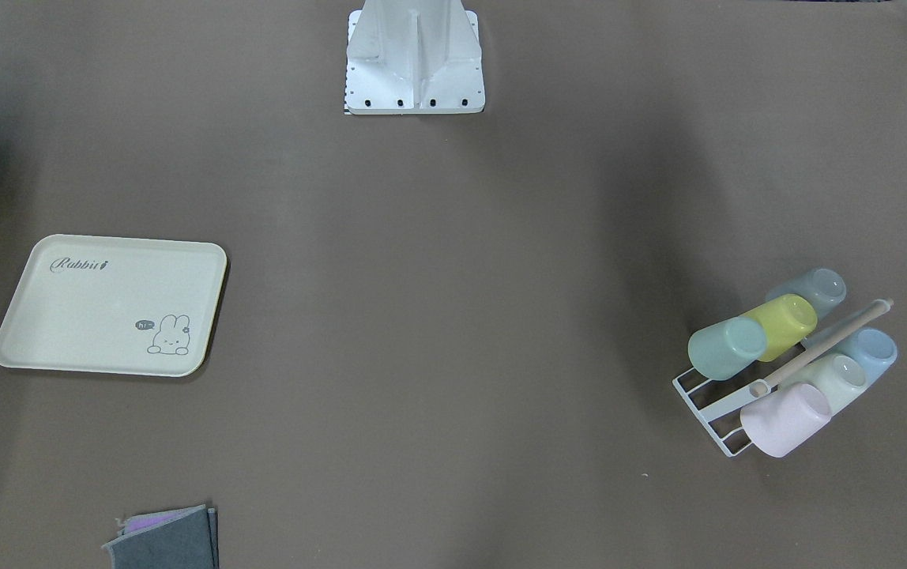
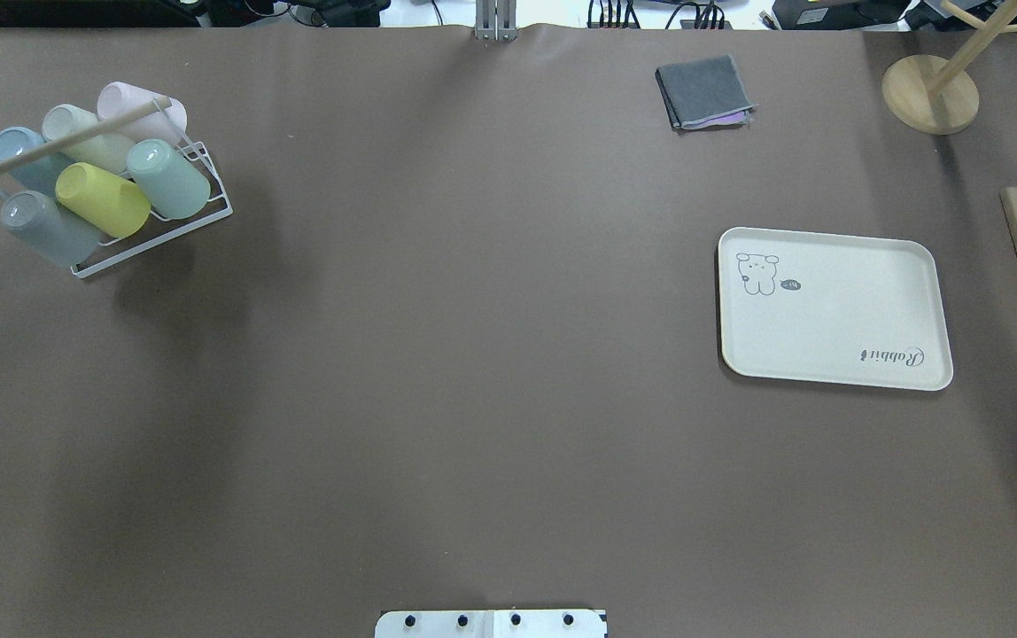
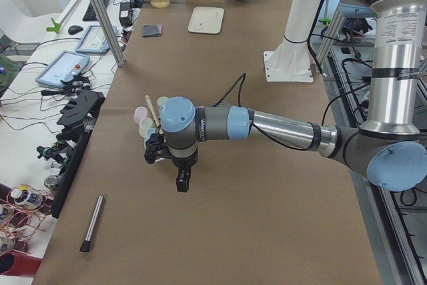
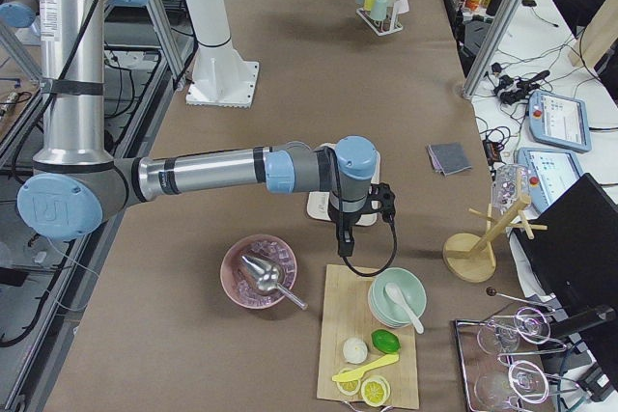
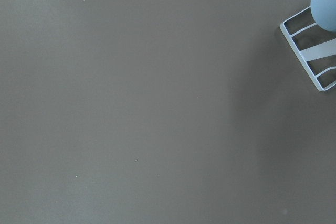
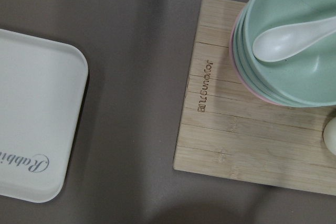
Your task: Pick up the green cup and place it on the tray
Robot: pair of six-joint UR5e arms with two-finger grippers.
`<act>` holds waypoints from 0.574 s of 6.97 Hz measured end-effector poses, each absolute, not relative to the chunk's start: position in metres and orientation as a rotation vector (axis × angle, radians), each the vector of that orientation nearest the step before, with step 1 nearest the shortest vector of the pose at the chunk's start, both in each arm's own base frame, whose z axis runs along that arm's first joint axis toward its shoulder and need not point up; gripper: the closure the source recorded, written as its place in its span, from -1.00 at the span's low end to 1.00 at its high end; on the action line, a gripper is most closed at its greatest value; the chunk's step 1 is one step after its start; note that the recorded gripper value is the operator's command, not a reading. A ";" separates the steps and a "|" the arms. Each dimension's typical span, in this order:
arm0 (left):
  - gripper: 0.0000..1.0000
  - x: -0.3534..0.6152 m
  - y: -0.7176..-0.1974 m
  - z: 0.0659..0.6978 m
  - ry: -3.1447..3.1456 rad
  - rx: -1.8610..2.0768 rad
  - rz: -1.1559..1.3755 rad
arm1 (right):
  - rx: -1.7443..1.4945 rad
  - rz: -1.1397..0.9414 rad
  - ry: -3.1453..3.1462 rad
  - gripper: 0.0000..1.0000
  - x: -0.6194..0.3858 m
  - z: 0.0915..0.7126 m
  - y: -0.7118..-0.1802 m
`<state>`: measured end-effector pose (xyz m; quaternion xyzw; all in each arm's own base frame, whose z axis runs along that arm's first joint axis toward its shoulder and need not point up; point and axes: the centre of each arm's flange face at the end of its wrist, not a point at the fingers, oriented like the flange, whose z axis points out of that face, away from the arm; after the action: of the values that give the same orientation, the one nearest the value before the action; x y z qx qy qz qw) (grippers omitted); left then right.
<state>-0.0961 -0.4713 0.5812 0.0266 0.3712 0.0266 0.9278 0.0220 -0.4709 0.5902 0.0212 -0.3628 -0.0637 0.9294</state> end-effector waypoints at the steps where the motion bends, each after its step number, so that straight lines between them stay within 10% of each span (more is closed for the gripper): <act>1: -0.97 -0.096 -0.472 0.581 0.760 0.060 0.057 | 0.044 -0.130 -0.743 -1.00 0.022 0.590 -0.471; 4: -0.97 -0.096 -0.475 0.578 0.758 0.081 0.065 | 0.039 -0.128 -0.745 -1.00 0.022 0.592 -0.471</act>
<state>-0.0963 -0.4747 0.5777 0.0397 0.3697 0.0317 0.9278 0.0219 -0.4705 0.5923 0.0188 -0.3635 -0.0624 0.9293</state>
